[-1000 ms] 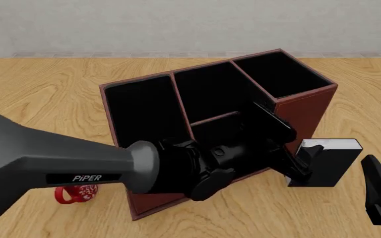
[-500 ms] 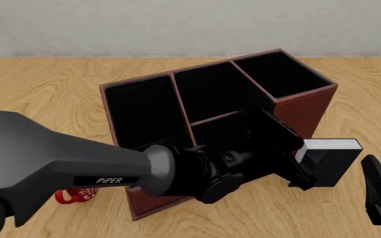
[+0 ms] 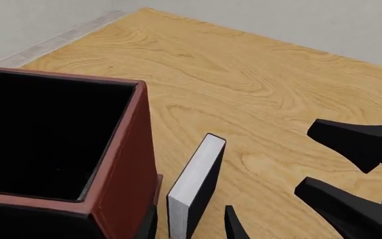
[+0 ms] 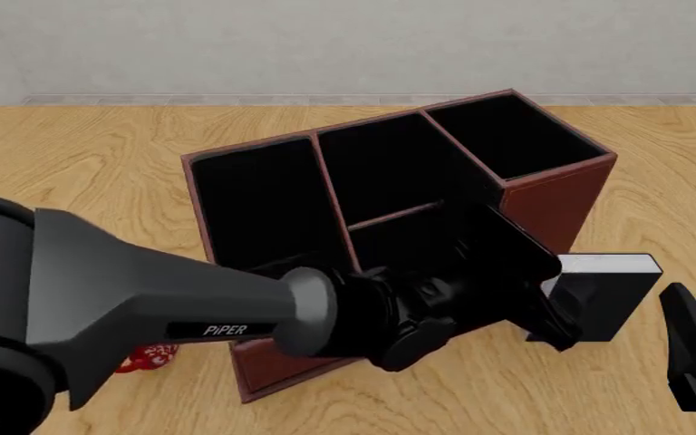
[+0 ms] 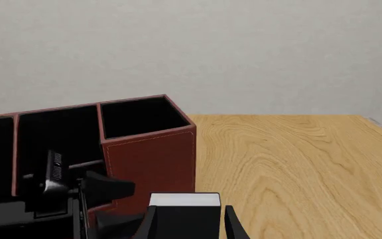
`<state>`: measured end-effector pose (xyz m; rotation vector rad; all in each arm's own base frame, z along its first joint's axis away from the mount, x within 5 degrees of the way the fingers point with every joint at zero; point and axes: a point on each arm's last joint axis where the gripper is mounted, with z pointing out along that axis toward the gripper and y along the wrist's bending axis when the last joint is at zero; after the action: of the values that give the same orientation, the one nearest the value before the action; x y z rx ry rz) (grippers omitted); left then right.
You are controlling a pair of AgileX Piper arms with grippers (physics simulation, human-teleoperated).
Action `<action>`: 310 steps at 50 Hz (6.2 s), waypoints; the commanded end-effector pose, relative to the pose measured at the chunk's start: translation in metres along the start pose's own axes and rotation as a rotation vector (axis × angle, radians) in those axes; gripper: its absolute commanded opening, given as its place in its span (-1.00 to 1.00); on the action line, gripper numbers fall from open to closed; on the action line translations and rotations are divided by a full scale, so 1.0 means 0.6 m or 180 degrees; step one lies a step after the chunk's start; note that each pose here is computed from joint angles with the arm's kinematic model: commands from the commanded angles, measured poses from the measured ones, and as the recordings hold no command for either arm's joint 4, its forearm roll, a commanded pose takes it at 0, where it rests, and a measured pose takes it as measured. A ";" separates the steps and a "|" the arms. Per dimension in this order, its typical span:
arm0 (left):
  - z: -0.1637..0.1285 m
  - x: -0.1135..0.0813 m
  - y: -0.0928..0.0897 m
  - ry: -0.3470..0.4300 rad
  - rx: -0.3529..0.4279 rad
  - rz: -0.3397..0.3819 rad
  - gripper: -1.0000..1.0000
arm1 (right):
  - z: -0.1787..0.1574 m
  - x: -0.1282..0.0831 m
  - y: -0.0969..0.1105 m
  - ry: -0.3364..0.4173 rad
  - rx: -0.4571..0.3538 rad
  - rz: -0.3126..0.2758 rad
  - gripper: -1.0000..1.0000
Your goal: Pick up the book and place it in the back compartment of the caddy.
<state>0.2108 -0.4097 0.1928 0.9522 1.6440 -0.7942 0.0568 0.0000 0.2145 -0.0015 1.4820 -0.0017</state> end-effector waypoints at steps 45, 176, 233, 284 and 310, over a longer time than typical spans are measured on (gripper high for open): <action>0.053 0.019 -0.001 0.0218 0.0000 0.0085 1.00 | 0.000 0.000 0.000 0.0000 0.0000 0.0001 1.00; -0.055 -0.001 -0.030 -0.0026 0.0131 0.0292 -1.00 | 0.000 0.000 0.000 0.0000 0.0000 0.0000 1.00; -0.121 0.005 -0.011 0.0031 0.0054 0.0273 -1.00 | 0.000 0.000 0.000 0.0000 0.0000 -0.0001 1.00; -0.230 -0.071 -0.009 -0.0177 0.0029 0.0391 -1.00 | 0.000 0.000 0.000 0.0001 -0.0001 0.0000 1.00; -0.320 -0.137 0.027 -0.0501 -0.0233 0.0537 -1.00 | 0.000 0.000 0.000 -0.0001 0.0000 0.0000 1.00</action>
<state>0.1495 -0.2759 0.2963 0.9822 1.4890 -0.7193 0.0568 0.0000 0.2145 -0.0014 1.4820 -0.0016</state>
